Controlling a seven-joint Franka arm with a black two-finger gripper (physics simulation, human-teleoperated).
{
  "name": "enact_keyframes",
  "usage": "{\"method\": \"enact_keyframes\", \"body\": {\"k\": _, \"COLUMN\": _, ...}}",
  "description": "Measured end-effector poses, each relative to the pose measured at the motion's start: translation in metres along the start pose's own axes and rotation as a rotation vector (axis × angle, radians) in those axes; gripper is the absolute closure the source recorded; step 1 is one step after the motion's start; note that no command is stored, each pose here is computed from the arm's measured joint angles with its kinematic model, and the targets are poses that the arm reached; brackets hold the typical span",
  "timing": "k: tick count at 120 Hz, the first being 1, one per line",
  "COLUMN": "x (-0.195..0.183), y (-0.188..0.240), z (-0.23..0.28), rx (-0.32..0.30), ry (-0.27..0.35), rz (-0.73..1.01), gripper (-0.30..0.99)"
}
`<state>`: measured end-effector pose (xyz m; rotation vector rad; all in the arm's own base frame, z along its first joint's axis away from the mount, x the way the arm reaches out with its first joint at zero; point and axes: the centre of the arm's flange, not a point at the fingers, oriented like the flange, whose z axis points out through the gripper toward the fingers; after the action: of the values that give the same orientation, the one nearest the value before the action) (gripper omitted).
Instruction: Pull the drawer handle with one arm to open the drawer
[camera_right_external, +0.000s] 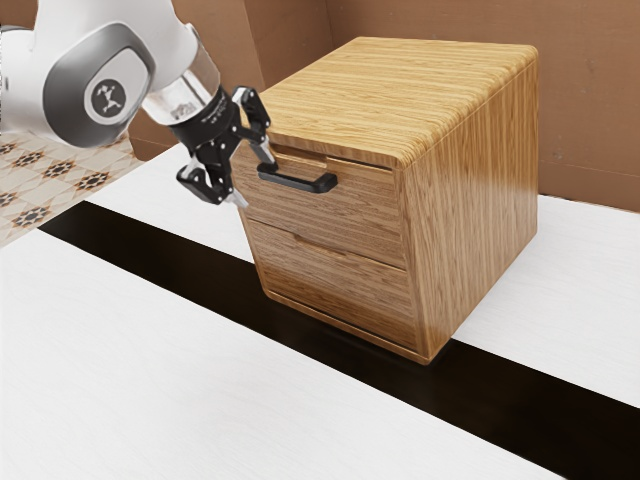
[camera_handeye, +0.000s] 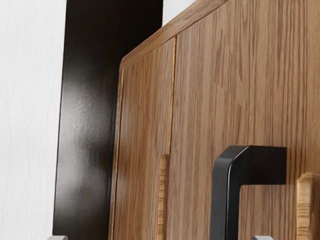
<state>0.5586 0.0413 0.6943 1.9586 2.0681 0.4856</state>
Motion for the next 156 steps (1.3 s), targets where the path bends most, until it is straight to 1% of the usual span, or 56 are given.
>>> {"method": "enact_keyframes", "body": {"k": 50, "x": -0.005, "y": 0.009, "z": 0.02, "rx": 0.015, "ry": 0.003, "rz": -0.003, "gripper": 0.24}}
{"method": "enact_keyframes", "body": {"k": 88, "x": -0.008, "y": 0.009, "z": 0.023, "rx": 0.019, "ry": 0.002, "rz": -0.01, "gripper": 0.34}}
{"method": "enact_keyframes", "body": {"k": 98, "x": -0.008, "y": 0.009, "z": 0.023, "rx": 0.02, "ry": 0.002, "rz": -0.012, "gripper": 0.39}}
{"method": "enact_keyframes", "body": {"k": 117, "x": -0.007, "y": 0.008, "z": 0.02, "rx": 0.021, "ry": 0.001, "rz": -0.018, "gripper": 0.59}}
{"method": "enact_keyframes", "body": {"k": 126, "x": -0.006, "y": 0.007, "z": 0.019, "rx": 0.025, "ry": 0.001, "rz": -0.025, "gripper": 0.66}}
{"method": "enact_keyframes", "body": {"k": 139, "x": -0.006, "y": 0.005, "z": 0.018, "rx": 0.032, "ry": 0.001, "rz": -0.031, "gripper": 0.72}}
{"method": "enact_keyframes", "body": {"k": 156, "x": -0.006, "y": 0.0, "z": 0.017, "rx": 0.043, "ry": -0.001, "rz": -0.039, "gripper": 0.76}}
